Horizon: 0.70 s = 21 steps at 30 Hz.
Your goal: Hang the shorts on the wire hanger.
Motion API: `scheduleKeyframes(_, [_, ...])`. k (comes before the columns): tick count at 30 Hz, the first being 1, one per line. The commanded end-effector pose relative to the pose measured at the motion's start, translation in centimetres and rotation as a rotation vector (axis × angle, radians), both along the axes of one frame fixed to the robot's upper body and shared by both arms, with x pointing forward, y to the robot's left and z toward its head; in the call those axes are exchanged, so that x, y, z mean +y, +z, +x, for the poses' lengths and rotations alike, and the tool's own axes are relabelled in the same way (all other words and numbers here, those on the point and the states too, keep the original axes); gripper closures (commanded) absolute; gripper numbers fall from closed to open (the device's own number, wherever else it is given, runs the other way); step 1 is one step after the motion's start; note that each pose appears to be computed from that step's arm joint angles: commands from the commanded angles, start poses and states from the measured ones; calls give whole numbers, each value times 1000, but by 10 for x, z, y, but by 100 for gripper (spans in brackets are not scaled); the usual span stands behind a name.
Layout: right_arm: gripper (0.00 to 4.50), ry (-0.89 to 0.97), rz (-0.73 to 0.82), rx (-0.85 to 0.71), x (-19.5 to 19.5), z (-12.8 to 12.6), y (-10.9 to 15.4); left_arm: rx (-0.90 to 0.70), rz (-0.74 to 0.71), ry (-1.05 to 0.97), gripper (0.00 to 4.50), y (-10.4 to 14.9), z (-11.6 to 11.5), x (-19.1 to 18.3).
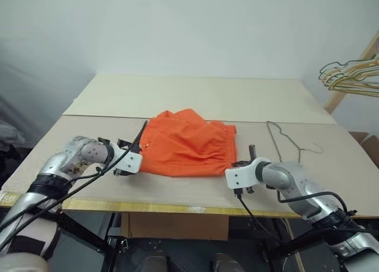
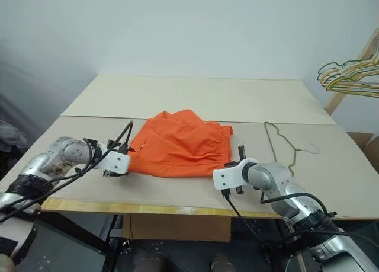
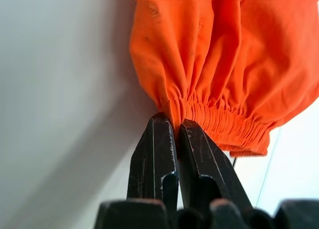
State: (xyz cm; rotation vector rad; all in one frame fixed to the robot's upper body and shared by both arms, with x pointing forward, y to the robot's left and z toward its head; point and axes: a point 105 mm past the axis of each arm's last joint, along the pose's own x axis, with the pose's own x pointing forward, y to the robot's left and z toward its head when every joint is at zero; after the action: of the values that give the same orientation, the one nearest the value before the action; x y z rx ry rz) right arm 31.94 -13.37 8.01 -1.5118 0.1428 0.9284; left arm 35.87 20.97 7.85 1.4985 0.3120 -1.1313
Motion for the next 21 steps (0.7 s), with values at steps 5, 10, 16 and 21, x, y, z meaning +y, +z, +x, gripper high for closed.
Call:
scheduleKeyframes(5, [450,-12,28,-56,-5,1,22,3,-24,22,293,-2,7,-1])
scheduleKeyframes(10, [450,-7,37,-49,-6,-1,23,42,-38,13,449,2,3,-1])
scheduleKeyframes(16, [450,-1,45,-39,-6,-4,24,121,-35,13,449,-5,-12,4])
scheduleKeyframes(21, [450,5,53,-24,-7,-10,25,174,-47,21,449,-8,-32,9])
